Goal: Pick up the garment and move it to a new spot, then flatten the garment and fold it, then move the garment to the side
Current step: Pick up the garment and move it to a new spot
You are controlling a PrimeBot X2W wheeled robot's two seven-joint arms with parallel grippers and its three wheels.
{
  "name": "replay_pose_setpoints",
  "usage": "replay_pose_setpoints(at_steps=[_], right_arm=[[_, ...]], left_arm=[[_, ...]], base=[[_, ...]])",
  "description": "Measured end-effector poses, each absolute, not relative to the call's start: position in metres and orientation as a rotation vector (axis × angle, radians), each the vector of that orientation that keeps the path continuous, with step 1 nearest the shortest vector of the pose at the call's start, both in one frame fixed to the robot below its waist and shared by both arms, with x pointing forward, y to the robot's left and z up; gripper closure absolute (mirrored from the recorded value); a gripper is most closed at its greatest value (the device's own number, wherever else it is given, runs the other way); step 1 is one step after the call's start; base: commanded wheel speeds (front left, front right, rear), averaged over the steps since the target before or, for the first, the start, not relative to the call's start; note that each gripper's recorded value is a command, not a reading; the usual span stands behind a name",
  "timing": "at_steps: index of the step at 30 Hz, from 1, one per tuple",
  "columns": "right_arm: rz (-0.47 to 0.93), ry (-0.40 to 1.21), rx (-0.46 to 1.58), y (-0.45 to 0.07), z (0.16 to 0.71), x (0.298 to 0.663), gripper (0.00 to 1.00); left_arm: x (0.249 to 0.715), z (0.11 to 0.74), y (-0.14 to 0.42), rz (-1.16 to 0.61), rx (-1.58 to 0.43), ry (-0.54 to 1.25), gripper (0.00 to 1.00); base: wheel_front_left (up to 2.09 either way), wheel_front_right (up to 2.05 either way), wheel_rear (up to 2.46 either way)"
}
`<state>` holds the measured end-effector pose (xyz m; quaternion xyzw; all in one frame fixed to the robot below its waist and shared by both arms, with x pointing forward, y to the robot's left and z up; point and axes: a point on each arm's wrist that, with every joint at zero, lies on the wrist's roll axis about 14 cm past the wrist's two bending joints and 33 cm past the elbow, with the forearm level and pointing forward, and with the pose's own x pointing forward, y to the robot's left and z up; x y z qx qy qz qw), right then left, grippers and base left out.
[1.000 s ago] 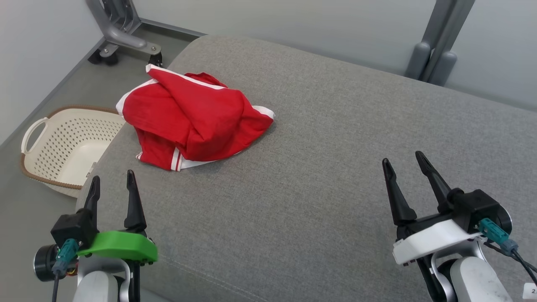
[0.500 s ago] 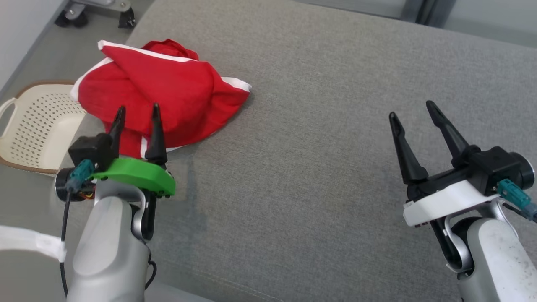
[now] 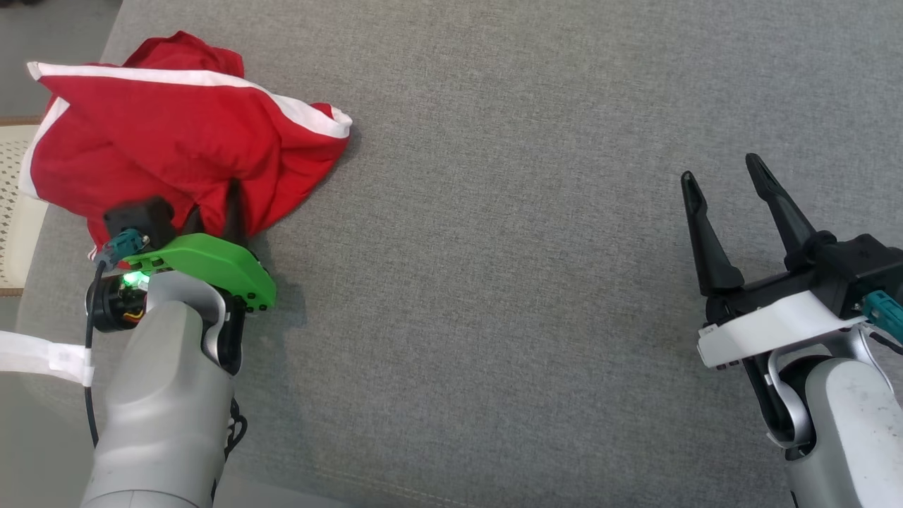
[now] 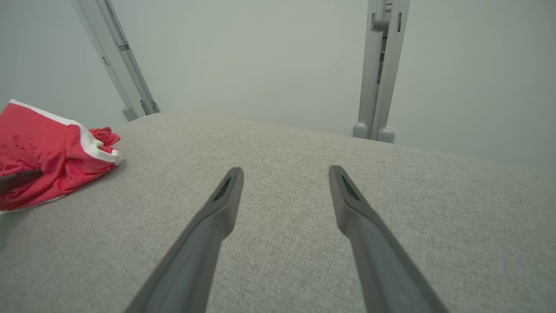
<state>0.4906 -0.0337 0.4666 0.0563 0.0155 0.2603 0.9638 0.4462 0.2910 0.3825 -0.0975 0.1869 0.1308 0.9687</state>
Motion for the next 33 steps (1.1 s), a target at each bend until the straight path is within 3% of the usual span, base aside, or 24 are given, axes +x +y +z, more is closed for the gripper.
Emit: replay_pose_setpoints(at_steps=[7, 19, 23, 33], right_arm=[[0.509, -0.007, 0.119, -0.037, 0.481, 0.488, 0.0], [0.491, -0.074, 0.13, -0.04, 0.515, 0.458, 0.0], [0.466, -0.093, 0.13, -0.048, 0.526, 0.446, 0.0], [0.33, -0.155, 0.108, -0.098, 0.551, 0.43, 0.0]], left_arm=[[0.457, 0.443, 0.316, 0.292, -0.178, 0.166, 1.0], [0.41, 0.531, 0.315, 0.285, -0.09, -0.126, 1.0], [0.404, 0.548, 0.285, 0.203, -0.085, -0.183, 1.0], [0.426, 0.549, 0.126, -0.244, -0.165, -0.141, 1.0]], base=[[0.0, 0.0, 0.0], [0.0, 0.0, 0.0], [0.0, 0.0, 0.0], [0.0, 0.0, 0.0]])
